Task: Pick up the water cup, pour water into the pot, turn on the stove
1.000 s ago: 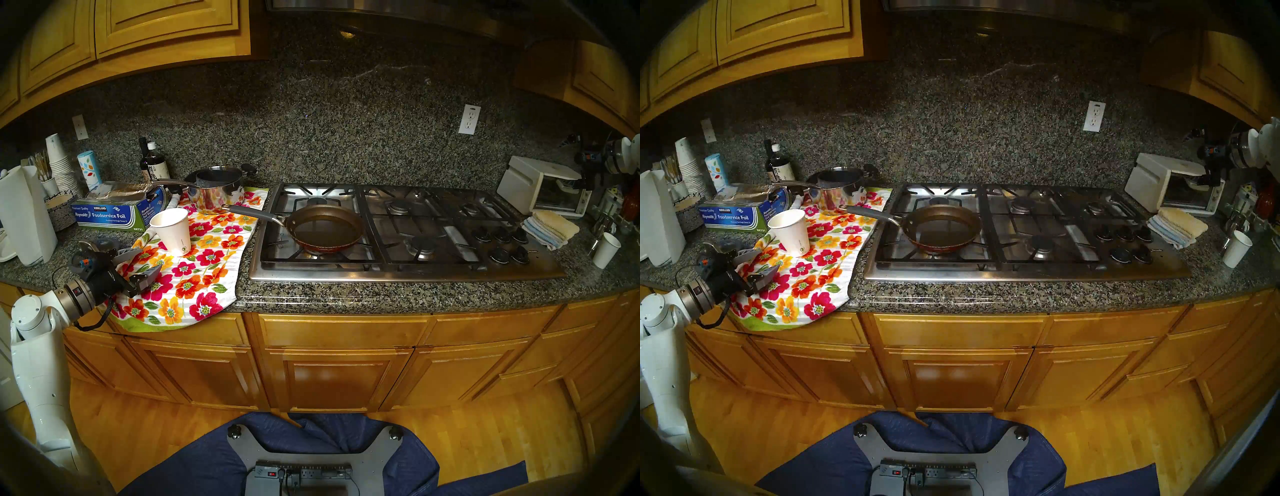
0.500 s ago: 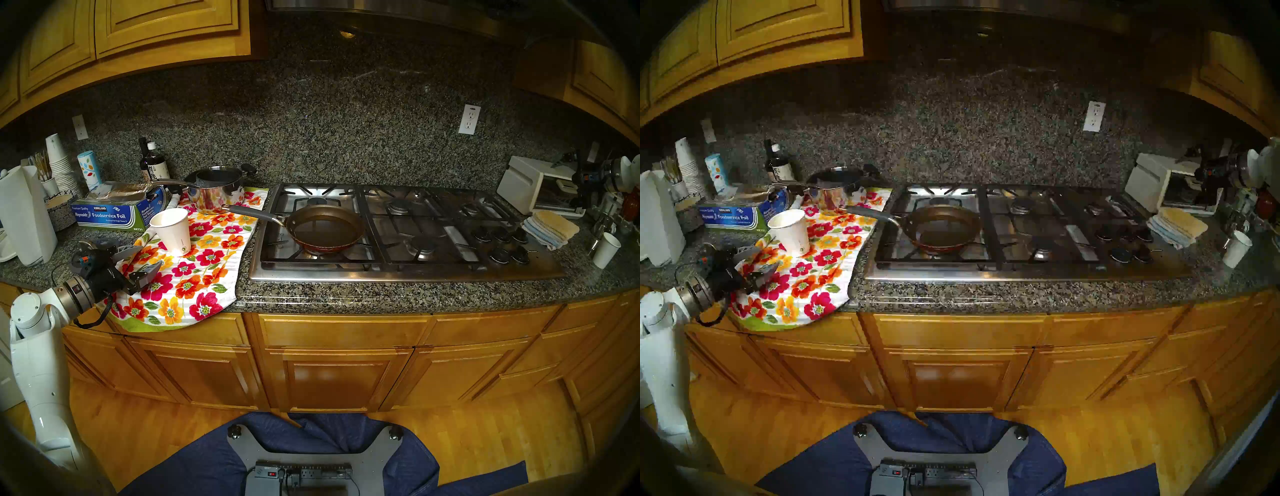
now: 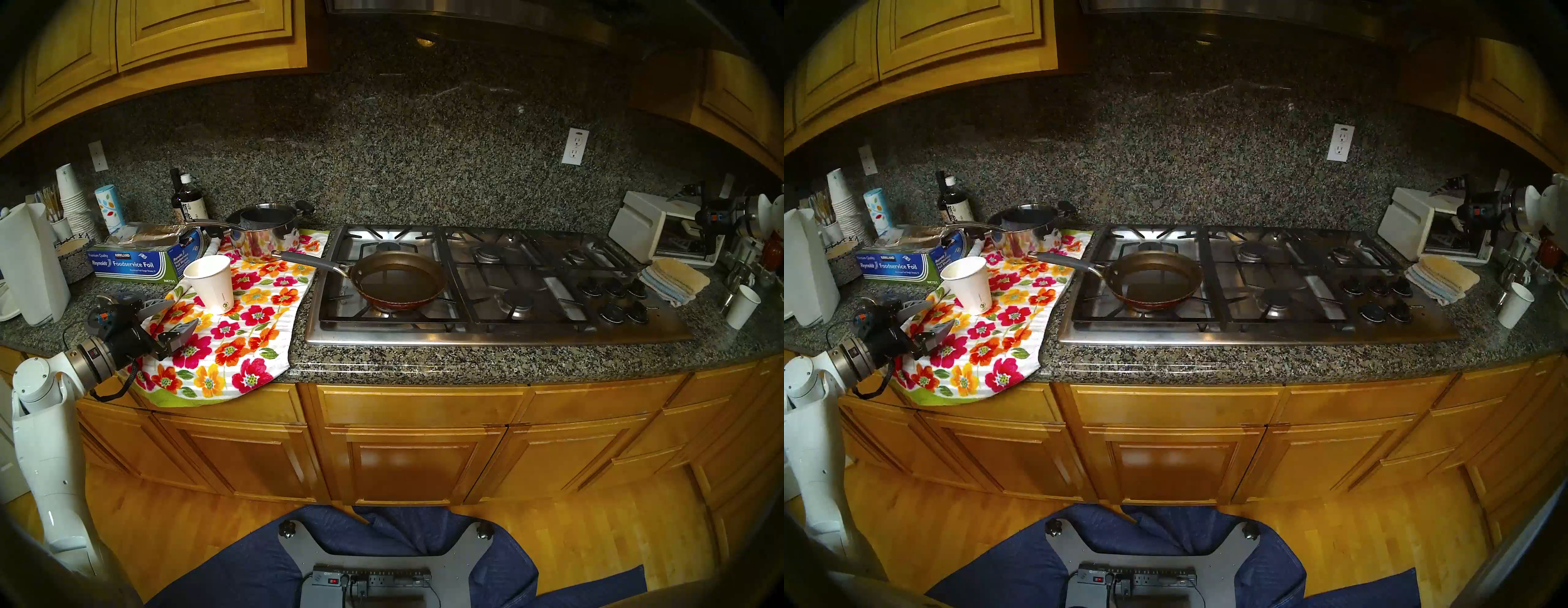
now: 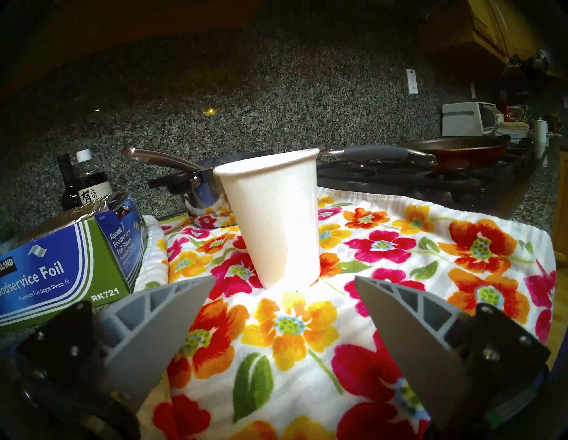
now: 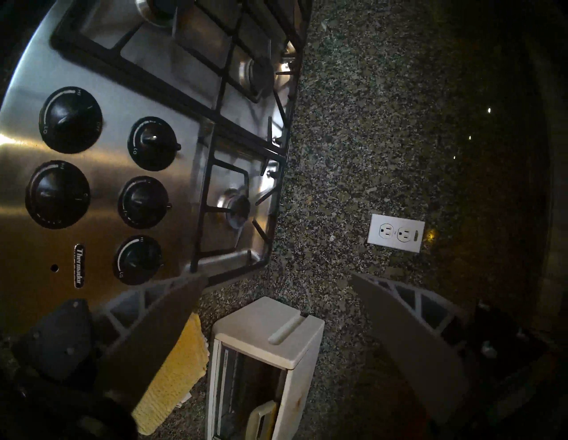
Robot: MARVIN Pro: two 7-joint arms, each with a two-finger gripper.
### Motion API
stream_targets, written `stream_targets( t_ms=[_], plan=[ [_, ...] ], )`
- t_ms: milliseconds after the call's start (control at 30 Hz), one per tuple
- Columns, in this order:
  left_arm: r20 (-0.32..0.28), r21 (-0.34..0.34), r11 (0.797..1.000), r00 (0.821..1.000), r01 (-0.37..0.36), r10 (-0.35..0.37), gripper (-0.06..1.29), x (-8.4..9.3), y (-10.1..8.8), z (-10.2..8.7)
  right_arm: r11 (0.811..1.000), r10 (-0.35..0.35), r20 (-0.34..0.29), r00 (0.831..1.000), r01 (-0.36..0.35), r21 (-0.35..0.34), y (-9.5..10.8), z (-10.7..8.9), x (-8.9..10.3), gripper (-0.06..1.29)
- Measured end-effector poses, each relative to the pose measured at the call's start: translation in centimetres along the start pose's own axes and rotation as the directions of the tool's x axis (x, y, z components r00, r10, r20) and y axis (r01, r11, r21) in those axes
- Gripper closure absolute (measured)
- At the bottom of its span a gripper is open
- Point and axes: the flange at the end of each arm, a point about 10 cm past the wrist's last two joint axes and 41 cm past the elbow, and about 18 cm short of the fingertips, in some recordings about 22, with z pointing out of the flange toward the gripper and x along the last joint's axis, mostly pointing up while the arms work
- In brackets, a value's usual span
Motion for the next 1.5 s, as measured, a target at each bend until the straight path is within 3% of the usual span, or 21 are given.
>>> stream_targets(
  t_ms=[533,967,1267,1500],
  plan=[
    [-0.003,-0.001,1.000,1.000,-0.001,0.001,0.01,0.1,0.0,0.0,0.996,0.040,-0.023,0.999,-0.042,-0.084,-1.1,-1.0,-0.2,0.01],
    [-0.007,-0.002,1.000,1.000,0.000,0.000,0.01,0.2,0.0,0.1,0.991,0.059,-0.076,0.995,-0.068,-0.119,-1.7,-0.7,1.0,0.01],
    [-0.008,-0.002,1.000,1.000,0.004,-0.004,0.01,0.2,0.0,0.0,0.976,0.144,-0.162,0.976,-0.167,-0.138,-3.8,0.2,2.9,0.01],
    [-0.009,-0.003,1.000,1.000,0.008,-0.008,0.01,0.2,0.0,0.0,0.956,0.245,-0.207,0.947,-0.272,-0.114,-7.4,0.9,4.2,0.01]
  ],
)
